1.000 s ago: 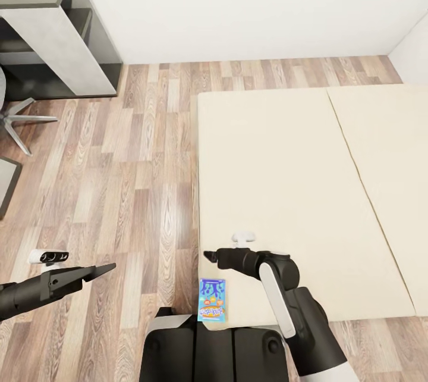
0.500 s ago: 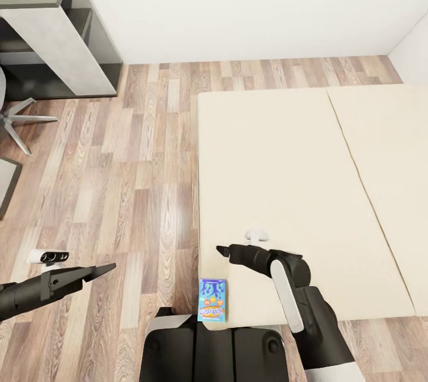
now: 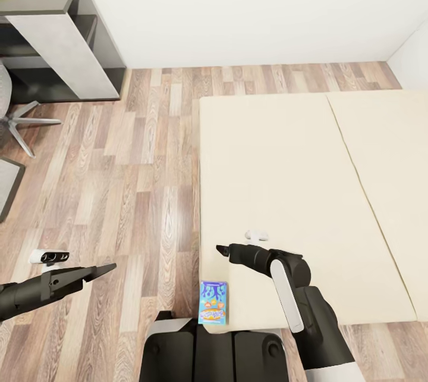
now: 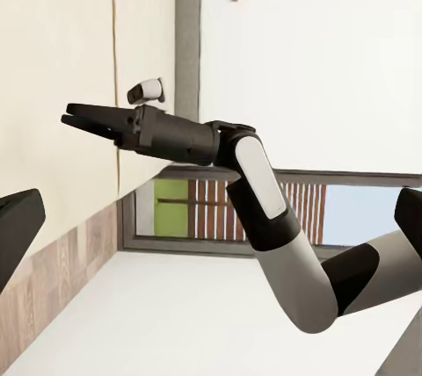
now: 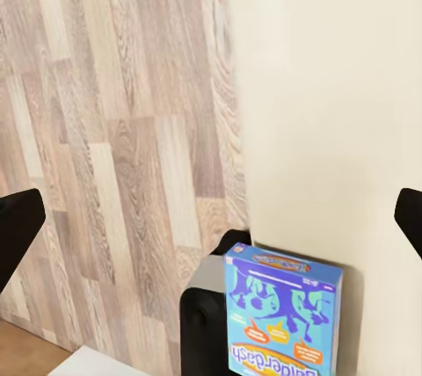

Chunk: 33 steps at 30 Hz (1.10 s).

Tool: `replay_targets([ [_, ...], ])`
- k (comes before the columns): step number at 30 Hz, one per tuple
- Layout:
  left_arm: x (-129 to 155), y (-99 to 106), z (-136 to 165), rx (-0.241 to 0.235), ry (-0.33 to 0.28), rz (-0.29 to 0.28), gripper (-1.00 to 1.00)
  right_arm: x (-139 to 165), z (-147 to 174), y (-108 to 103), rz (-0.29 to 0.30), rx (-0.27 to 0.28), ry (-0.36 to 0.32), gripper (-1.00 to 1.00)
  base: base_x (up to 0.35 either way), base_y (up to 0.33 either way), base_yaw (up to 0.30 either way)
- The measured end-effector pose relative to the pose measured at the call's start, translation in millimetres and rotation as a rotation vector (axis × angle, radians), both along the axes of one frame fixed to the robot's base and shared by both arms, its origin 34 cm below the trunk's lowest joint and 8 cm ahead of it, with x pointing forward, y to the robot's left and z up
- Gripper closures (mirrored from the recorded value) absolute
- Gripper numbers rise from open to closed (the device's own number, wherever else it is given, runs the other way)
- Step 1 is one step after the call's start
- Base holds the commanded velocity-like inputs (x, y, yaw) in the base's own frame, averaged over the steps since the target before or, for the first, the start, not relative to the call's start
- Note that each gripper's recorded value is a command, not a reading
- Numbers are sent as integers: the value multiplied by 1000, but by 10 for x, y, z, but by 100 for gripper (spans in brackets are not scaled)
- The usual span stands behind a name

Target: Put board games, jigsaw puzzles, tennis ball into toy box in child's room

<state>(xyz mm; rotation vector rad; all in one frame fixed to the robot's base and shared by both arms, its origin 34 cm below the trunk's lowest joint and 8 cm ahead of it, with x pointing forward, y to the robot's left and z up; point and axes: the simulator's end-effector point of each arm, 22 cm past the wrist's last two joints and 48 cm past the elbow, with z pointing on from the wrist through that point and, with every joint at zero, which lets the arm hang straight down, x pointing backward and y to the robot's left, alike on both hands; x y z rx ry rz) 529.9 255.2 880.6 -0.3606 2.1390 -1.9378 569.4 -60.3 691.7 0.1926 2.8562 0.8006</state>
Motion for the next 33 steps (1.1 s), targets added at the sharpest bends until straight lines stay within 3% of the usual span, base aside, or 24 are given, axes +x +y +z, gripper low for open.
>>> replay_targets([
  [33,51,4,186,2,-45,0,-100,162,188,-13,-10,-3,-59,-100,0,0,60],
])
